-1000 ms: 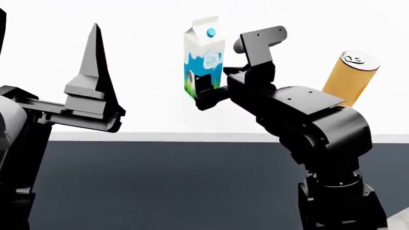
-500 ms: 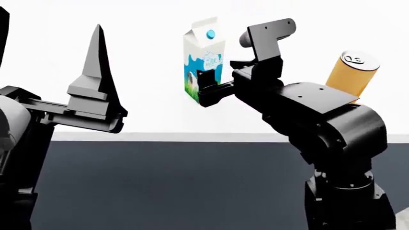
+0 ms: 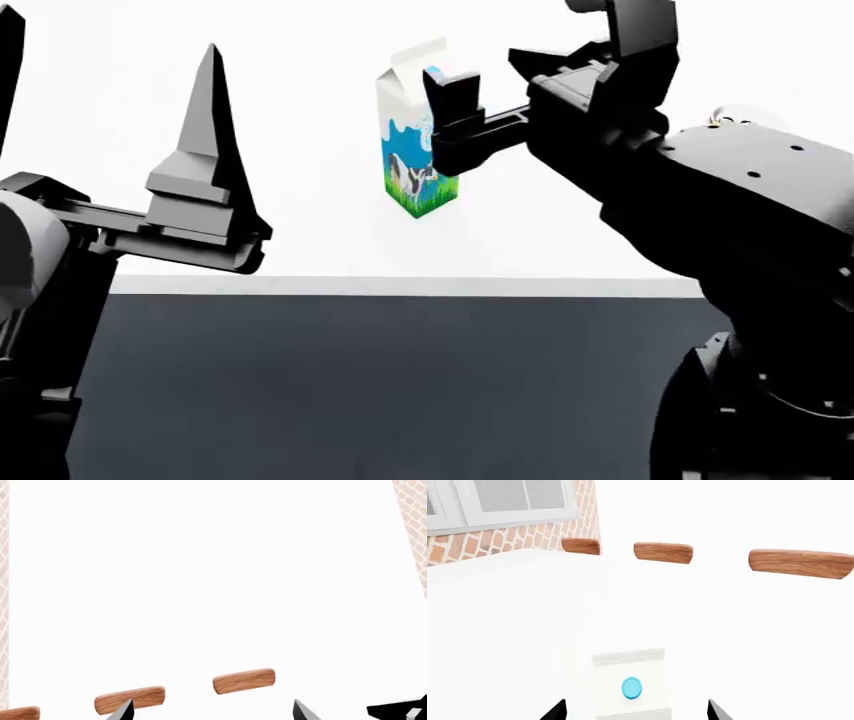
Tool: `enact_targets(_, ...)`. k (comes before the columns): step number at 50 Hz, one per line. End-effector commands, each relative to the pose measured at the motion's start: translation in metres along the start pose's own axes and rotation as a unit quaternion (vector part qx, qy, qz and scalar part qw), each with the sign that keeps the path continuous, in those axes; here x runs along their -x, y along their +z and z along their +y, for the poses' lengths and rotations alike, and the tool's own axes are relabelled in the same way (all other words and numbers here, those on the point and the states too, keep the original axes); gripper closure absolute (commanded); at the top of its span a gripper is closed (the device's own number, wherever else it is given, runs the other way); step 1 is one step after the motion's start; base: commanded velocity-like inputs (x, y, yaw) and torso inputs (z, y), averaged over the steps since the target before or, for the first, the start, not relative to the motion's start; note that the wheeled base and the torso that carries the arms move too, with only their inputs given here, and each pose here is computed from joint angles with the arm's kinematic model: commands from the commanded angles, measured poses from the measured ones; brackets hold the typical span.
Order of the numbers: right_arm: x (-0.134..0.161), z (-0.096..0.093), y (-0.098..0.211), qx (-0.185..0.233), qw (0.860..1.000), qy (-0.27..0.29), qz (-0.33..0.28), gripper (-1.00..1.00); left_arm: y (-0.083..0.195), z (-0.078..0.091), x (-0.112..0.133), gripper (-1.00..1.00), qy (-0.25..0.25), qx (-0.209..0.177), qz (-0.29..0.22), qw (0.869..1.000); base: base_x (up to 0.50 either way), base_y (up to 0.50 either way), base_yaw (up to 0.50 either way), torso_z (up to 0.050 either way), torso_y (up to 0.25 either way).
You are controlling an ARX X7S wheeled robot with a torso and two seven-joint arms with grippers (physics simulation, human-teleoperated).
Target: Move the drinks to the dining counter.
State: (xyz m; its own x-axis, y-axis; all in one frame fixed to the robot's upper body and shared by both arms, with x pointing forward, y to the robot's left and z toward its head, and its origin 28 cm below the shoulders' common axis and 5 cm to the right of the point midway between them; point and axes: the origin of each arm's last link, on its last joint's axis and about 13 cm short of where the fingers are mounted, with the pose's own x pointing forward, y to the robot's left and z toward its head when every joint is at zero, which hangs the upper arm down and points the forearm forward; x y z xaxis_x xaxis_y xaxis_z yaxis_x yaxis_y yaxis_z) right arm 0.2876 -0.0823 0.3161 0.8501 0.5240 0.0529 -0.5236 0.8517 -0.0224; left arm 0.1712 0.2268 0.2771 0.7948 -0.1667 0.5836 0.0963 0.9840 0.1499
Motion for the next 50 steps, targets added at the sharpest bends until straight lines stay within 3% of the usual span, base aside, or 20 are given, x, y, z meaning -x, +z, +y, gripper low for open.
enact_targets(1, 0.03, 0.011, 0.028, 0.032, 0.998, -0.013, -0.057, -1.0, 0.001, 0.0, 0.0, -1.0, -0.001, 0.001, -0.002, 1.0, 0.0, 0.0, 0.0, 0.0, 0.0)
enact_targets(10, 0.06, 0.024, 0.052, 0.058, 0.991, -0.03, -0.121, -1.0, 0.004, -0.001, 0.0, -1.0, -0.002, 0.0, -0.005, 1.0, 0.0, 0.0, 0.0, 0.0, 0.0)
enact_targets(16, 0.081, 0.031, 0.069, 0.057, 0.976, -0.06, -0.201, -1.0, 0.005, -0.001, 0.0, -1.0, -0.003, 0.0, -0.007, 1.0, 0.0, 0.0, 0.0, 0.0, 0.0)
enact_targets(29, 0.109, 0.04, 0.085, 0.077, 0.964, -0.086, -0.241, -1.0, 0.021, 0.002, 0.002, -1.0, 0.0, -0.008, -0.021, 1.0, 0.0, 0.0, 0.0, 0.0, 0.0)
enact_targets(38, 0.141, 0.053, 0.096, 0.089, 0.957, -0.097, -0.26, -1.0, 0.062, 0.022, 0.009, -1.0, 0.031, -0.039, -0.049, 0.998, 0.0, 0.0, 0.0, 0.0, 0.0)
enact_targets(44, 0.172, 0.069, 0.112, 0.103, 0.946, -0.109, -0.287, -1.0, 0.113, 0.036, 0.024, -1.0, 0.063, -0.064, -0.076, 0.993, 0.0, 0.0, 0.0, 0.0, 0.0)
enact_targets(46, 0.181, 0.076, 0.119, 0.113, 0.942, -0.109, -0.296, -1.0, 0.101, 0.022, 0.031, -1.0, 0.044, -0.061, 0.019, 0.997, 0.0, 0.0, 0.0, 0.0, 0.0)
enact_targets(47, 0.183, 0.078, 0.122, 0.115, 0.941, -0.111, -0.298, -1.0, 0.1, 0.022, 0.04, -1.0, 0.029, -0.084, 0.036, 0.995, 0.0, 0.0, 0.0, 0.0, 0.0)
enact_targets(49, 0.196, 0.087, 0.132, 0.127, 0.935, -0.11, -0.311, -1.0, 0.137, 0.037, 0.06, -1.0, 0.086, -0.089, -0.094, 0.988, 0.0, 0.0, 0.0, 0.0, 0.0)
enact_targets(50, 0.2, 0.091, 0.134, 0.131, 0.934, -0.11, -0.315, -1.0, 0.145, 0.04, 0.064, -1.0, 0.096, -0.097, -0.11, 0.984, 0.0, 0.0, 0.0, 0.0, 0.0)
